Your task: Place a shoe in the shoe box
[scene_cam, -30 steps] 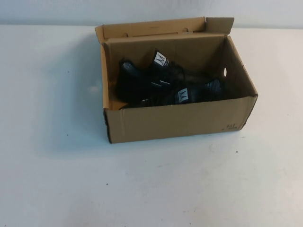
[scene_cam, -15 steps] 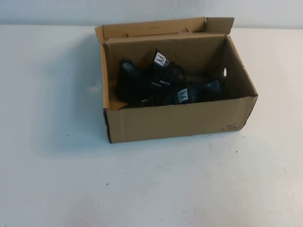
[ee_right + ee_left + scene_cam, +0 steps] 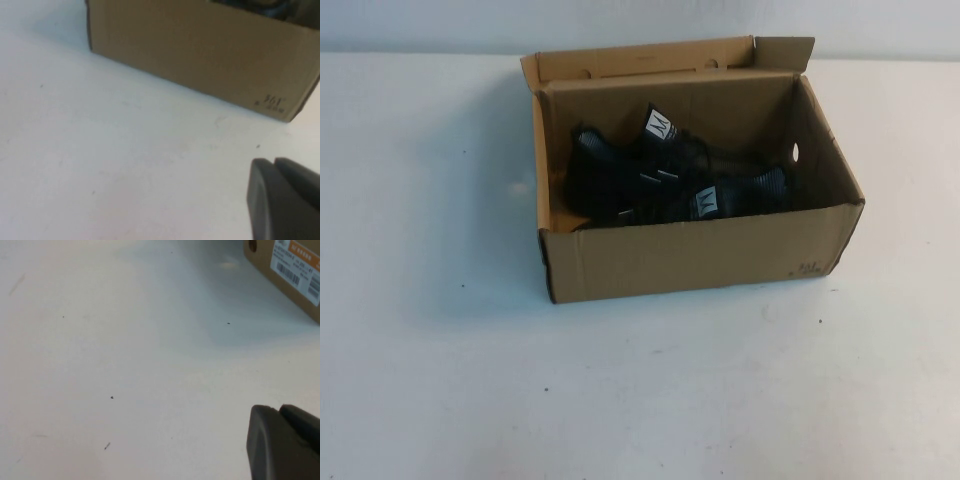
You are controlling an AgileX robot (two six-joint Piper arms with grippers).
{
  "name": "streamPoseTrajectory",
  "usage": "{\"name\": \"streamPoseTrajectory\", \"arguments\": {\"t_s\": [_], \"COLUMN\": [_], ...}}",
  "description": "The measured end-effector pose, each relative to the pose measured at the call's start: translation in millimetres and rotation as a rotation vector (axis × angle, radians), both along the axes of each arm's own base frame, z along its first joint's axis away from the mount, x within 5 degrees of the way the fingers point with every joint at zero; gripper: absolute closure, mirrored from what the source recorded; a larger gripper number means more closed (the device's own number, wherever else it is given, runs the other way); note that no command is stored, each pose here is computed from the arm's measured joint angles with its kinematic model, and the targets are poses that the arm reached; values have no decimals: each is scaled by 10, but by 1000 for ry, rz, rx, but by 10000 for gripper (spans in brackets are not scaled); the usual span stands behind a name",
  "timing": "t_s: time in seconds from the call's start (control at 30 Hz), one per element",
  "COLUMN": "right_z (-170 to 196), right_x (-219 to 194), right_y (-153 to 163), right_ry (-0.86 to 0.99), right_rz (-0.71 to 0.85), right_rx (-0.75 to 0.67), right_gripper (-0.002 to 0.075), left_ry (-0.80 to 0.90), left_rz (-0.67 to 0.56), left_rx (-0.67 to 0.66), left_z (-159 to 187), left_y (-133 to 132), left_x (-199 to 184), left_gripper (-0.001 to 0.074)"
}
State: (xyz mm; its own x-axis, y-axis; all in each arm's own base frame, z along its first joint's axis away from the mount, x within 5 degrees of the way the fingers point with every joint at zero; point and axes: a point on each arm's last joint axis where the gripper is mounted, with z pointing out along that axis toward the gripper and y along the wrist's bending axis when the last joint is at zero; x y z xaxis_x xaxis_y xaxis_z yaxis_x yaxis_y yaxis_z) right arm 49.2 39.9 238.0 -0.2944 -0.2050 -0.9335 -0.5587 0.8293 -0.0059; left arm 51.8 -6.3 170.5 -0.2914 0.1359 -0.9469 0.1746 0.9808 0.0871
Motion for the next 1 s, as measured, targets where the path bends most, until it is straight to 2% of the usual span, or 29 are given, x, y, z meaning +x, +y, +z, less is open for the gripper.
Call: {"name": "streamPoseTrajectory", "arguments": {"t_s": [0.27, 0.43, 0.73, 1.0], "right_z": [-50, -158, -344, -407], "right_x": [188, 170, 71, 68], "right_y": [-136, -222, -324, -294], "right_ry": [-304, -402, -411, -343], "right_rz": [-211, -299, -450, -424], "right_rx": [75, 59, 93, 91], "right_gripper": [742, 742, 742, 742], "left_ry": [0, 0, 2, 2], "left_rz": [0, 0, 0, 0], "left_rx": [0, 0, 0, 0], "left_z": [0, 0, -1, -1], "left_y": [0, 0, 0, 0], "left_x": [0, 0, 0, 0], "left_gripper": [736, 736, 736, 736]}}
